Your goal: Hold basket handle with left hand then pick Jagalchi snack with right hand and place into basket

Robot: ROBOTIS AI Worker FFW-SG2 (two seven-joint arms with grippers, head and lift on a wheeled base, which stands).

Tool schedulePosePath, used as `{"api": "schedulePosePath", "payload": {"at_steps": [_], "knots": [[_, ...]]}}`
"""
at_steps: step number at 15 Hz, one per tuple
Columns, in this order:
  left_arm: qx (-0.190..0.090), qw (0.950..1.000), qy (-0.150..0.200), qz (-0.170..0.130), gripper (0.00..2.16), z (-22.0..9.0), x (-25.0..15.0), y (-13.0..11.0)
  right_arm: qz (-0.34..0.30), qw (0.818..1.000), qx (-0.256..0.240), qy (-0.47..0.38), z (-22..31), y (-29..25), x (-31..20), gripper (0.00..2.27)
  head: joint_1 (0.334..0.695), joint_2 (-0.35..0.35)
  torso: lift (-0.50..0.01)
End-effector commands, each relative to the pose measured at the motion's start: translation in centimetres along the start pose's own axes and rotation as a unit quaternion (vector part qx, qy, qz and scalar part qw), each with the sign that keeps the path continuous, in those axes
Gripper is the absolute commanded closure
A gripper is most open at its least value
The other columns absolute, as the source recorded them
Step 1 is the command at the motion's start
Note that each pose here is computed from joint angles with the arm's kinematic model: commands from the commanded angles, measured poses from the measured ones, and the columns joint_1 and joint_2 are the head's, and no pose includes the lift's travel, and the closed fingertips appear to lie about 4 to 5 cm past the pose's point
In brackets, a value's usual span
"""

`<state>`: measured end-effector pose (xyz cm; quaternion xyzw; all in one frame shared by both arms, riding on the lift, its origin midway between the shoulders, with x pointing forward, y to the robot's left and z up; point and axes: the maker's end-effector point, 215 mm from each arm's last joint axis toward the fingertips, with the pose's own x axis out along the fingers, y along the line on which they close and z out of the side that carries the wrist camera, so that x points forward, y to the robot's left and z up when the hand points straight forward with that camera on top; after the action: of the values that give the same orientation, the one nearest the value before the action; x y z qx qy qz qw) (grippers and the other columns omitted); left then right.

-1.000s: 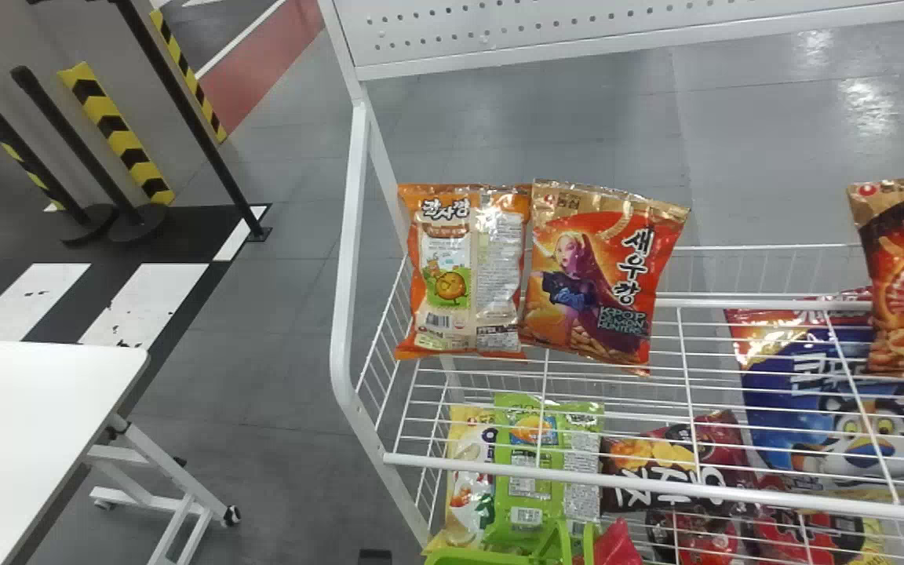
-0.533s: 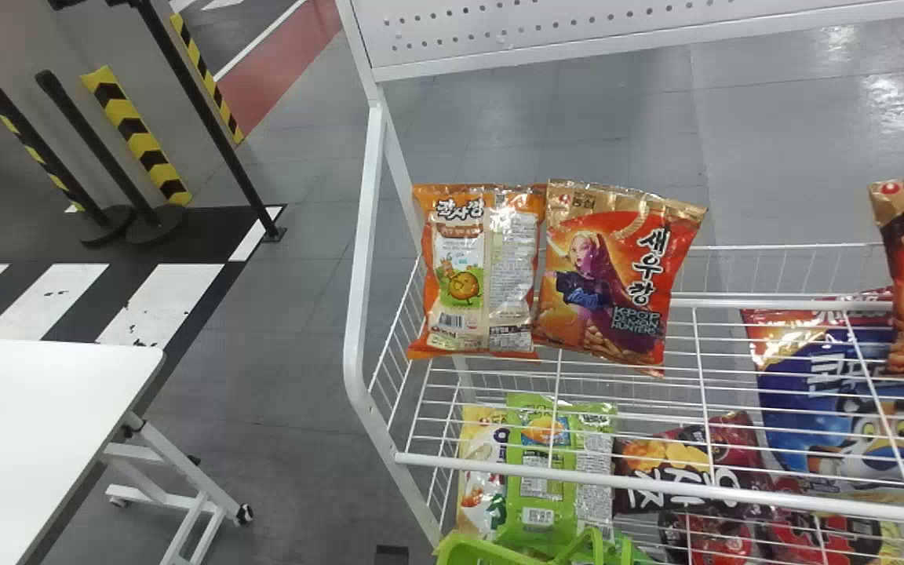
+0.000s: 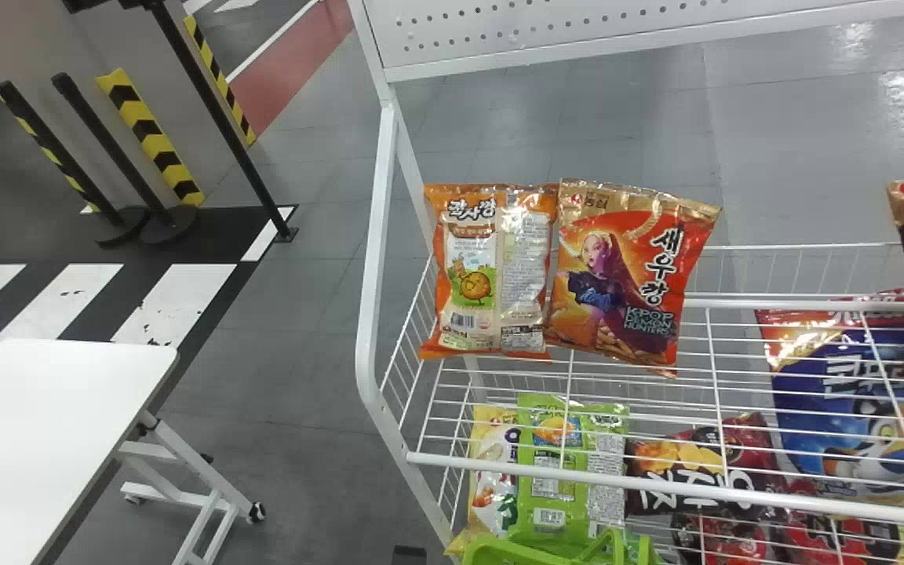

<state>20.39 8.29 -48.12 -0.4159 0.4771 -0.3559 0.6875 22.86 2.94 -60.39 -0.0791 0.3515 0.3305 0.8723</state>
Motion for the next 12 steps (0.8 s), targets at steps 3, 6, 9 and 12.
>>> {"api": "schedulePosePath", "payload": {"at_steps": [3,6,9,12], "knots": [[0.001,1.0,0.003,-0.001,1.71,-0.1,0.1,-0.2,-0.01,1.0,0.004,0.029,-2.1,-2.0,1.0,0.12,0.695,0.297,-0.01],[0.004,1.0,0.006,-0.003,1.71,-0.3,0.4,-0.4,-0.012,0.999,0.004,0.036,-2.4,-2.7,1.9,0.12,0.695,0.268,-0.01],[0.005,1.0,0.007,-0.001,1.71,-0.4,0.3,-0.4,-0.018,0.999,0.024,-0.019,0.1,-2.7,0.8,0.13,0.695,0.251,-0.01],[0.003,1.0,0.007,0.001,1.71,-0.5,0.2,-0.2,-0.044,0.997,0.04,-0.052,2.4,-4.9,-2.5,0.14,0.695,0.249,-0.01]]}}
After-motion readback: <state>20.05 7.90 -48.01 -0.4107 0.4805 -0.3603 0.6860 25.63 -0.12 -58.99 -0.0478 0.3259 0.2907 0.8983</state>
